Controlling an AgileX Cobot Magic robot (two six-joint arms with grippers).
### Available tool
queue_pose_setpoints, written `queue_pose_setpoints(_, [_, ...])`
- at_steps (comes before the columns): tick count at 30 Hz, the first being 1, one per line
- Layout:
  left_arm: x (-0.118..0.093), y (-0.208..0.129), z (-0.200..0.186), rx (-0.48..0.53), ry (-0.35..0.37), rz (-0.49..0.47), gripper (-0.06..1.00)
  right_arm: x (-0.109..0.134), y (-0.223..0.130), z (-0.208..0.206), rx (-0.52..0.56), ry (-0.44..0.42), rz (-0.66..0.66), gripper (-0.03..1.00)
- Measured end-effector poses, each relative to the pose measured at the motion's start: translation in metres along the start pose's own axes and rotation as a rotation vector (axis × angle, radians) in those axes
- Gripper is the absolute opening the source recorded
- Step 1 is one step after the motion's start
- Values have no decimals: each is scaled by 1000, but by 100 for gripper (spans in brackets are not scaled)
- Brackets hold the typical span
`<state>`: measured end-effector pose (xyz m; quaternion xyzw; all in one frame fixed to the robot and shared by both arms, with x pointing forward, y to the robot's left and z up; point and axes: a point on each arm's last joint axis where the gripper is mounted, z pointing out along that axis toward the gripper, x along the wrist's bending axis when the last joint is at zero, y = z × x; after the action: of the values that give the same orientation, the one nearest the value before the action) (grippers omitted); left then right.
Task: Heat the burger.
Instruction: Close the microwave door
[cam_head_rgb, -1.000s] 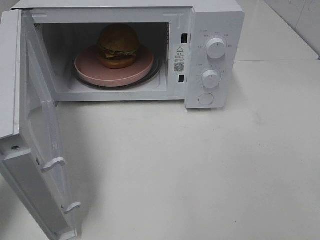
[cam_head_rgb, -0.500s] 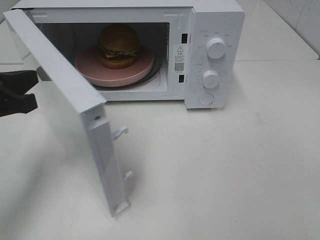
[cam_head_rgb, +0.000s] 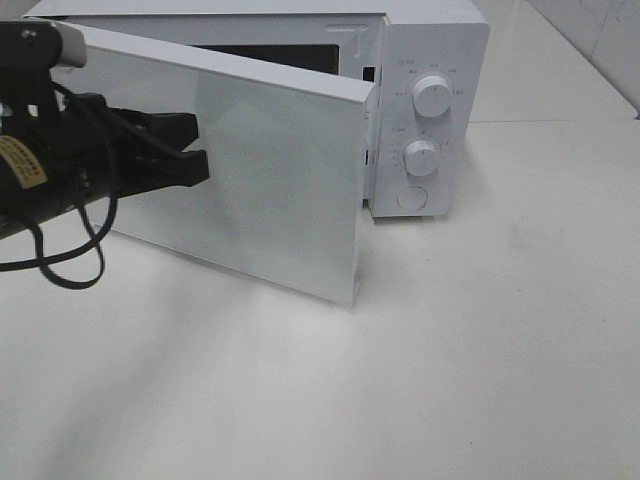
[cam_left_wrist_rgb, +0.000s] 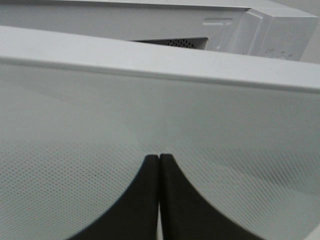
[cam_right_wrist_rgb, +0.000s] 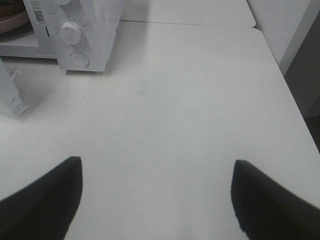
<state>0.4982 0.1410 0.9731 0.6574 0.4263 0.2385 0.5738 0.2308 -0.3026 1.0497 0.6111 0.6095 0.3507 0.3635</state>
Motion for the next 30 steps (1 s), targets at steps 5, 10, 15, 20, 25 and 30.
queue_pose_setpoints(5, [-12, 3, 22, -4, -14, -5, 0, 0, 0, 0, 0, 0, 0, 76])
queue_pose_setpoints(10, [-27, 7, 49, 0, -49, 17, 0, 0, 0, 0, 0, 0, 0, 76])
queue_pose_setpoints(15, [-33, 12, 67, -20, -58, 9, 0, 0, 0, 0, 0, 0, 0, 76])
queue_pose_setpoints(20, [-35, 16, 86, -43, -45, -23, 0, 0, 0, 0, 0, 0, 0, 76])
queue_pose_setpoints(25, [-36, 20, 101, -60, -38, -39, 0, 0, 0, 0, 0, 0, 0, 76])
queue_pose_setpoints(30, [-45, 18, 115, -60, -68, -16, 0, 0, 0, 0, 0, 0, 0, 76])
